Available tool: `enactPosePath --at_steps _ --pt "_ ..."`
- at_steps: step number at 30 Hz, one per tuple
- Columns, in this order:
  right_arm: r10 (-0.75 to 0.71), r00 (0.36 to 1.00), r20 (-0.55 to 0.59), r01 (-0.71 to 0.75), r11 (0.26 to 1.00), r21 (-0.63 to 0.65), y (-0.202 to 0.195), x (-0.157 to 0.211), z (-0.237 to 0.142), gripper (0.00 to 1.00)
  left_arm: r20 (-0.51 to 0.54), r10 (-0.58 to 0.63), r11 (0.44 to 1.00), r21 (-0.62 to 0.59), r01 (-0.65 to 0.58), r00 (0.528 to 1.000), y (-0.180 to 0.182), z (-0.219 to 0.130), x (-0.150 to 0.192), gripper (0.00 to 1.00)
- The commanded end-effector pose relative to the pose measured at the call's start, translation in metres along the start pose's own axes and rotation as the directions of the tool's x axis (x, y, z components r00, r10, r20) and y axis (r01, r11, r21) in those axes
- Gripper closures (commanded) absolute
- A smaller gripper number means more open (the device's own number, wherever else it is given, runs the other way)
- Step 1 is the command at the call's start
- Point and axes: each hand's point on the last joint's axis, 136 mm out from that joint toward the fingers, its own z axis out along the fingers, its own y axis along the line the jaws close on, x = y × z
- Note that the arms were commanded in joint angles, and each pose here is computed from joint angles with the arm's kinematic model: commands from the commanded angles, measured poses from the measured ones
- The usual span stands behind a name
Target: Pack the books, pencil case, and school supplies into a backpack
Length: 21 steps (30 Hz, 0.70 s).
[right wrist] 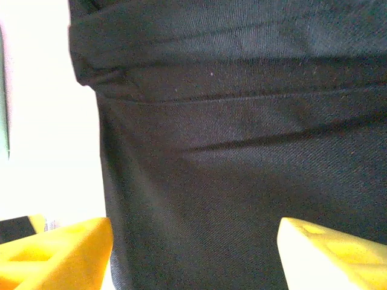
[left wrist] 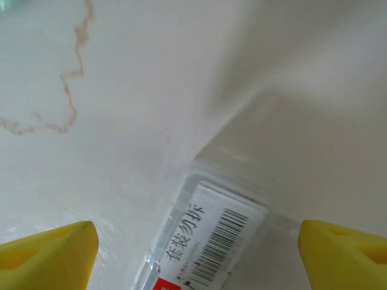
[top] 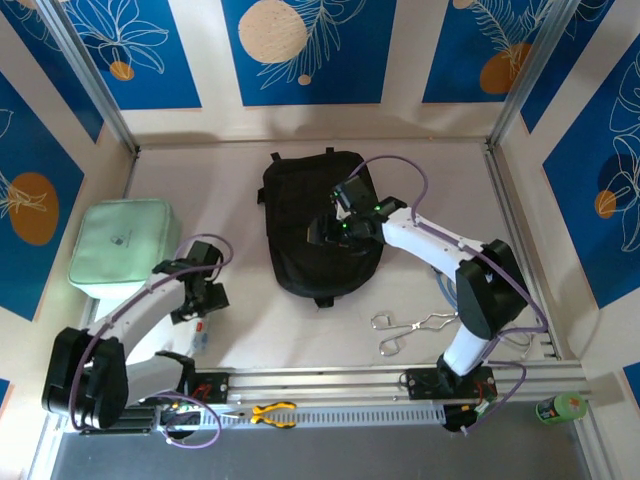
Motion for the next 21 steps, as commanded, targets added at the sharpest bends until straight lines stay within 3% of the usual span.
enactPosePath --at_steps 1,6,11,16,21 --pt "0.03 0.999 -0.019 -0.03 0.999 -0.028 0.015 0.001 -0.003 0.28 -0.06 -0.074 0.996 0.046 0.077 0.995 -0.003 0.011 0.009 0.15" --pt "0.052 0.998 -0.034 -0.052 0.999 -0.003 0.01 0.005 0.002 0.29 -0.09 -0.085 0.99 0.109 0.095 0.992 -0.013 0.015 0.012 0.24" --pt "0.063 0.997 -0.037 -0.063 0.998 0.014 0.007 0.005 0.003 0.29 -0.114 -0.07 0.986 0.142 0.086 0.991 -0.02 0.014 0.014 0.42" --pt "0.07 0.997 -0.045 -0.069 0.997 0.023 0.004 0.006 0.007 0.3 -0.12 -0.062 0.984 0.161 0.081 0.991 -0.024 0.013 0.014 0.52" --pt "0.069 0.996 -0.048 -0.068 0.997 0.027 0.004 0.006 0.009 0.3 -0.133 -0.058 0.988 0.136 0.076 0.989 -0.023 0.018 0.015 0.46"
